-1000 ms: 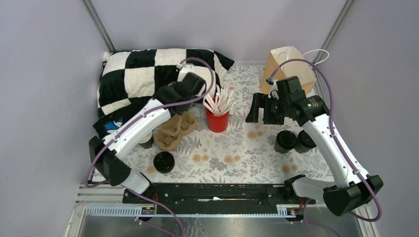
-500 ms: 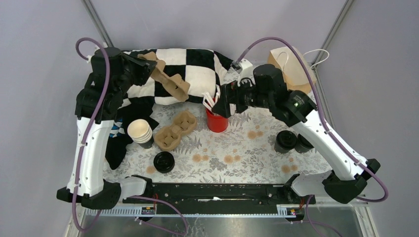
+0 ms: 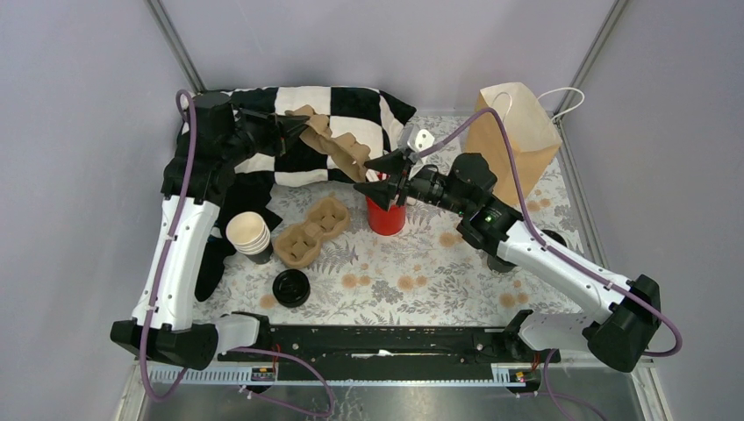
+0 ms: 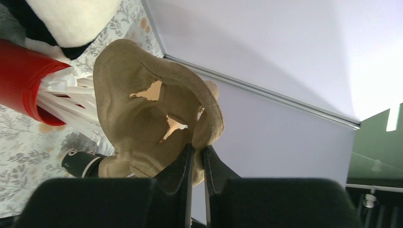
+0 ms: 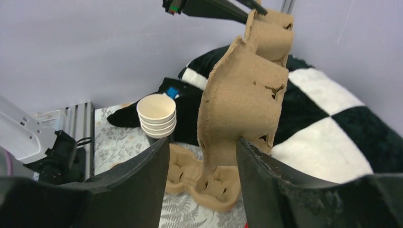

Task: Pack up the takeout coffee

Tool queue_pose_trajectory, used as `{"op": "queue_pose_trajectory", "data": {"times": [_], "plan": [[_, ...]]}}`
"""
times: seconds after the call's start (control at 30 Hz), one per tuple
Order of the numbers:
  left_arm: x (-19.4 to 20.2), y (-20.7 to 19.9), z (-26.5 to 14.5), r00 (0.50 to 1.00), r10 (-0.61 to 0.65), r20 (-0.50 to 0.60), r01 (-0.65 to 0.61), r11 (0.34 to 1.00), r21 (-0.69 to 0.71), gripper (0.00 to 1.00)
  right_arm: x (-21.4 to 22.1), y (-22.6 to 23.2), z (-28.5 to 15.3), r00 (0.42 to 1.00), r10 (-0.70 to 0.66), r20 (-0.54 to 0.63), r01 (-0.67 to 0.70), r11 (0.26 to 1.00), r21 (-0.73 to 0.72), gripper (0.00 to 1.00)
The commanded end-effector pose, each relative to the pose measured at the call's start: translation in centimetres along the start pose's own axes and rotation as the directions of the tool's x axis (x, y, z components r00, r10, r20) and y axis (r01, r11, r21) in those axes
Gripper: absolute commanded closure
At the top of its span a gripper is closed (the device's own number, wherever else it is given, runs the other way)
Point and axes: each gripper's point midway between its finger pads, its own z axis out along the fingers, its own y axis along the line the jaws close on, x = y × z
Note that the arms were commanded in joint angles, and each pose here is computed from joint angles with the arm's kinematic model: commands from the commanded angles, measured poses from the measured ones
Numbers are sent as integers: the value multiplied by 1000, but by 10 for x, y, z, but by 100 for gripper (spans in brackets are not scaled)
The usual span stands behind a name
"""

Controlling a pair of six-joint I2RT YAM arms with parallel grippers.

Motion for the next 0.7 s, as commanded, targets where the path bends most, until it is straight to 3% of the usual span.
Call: {"op": "queue_pose_trajectory", "data": {"times": [0.0,0.33,0.57,0.67], "plan": [[18,-37,-25,996,-23,-82,35,988,153,100,-55,6,-6,962,-164,219,168,986,2,43],[20,-42,-22,993,-46,-113,65,984,166,100,-41,-8,-4,961,-207,183,199,978,63,50],[20,-39,-19,990,-61,-126,81,983,162,100,-46,-17,-3,961,-202,189,183,977,111,78],[20,-40,-19,988,-73,-134,96,981,169,100,-48,-17,1,965,-185,188,167,980,106,83]]}}
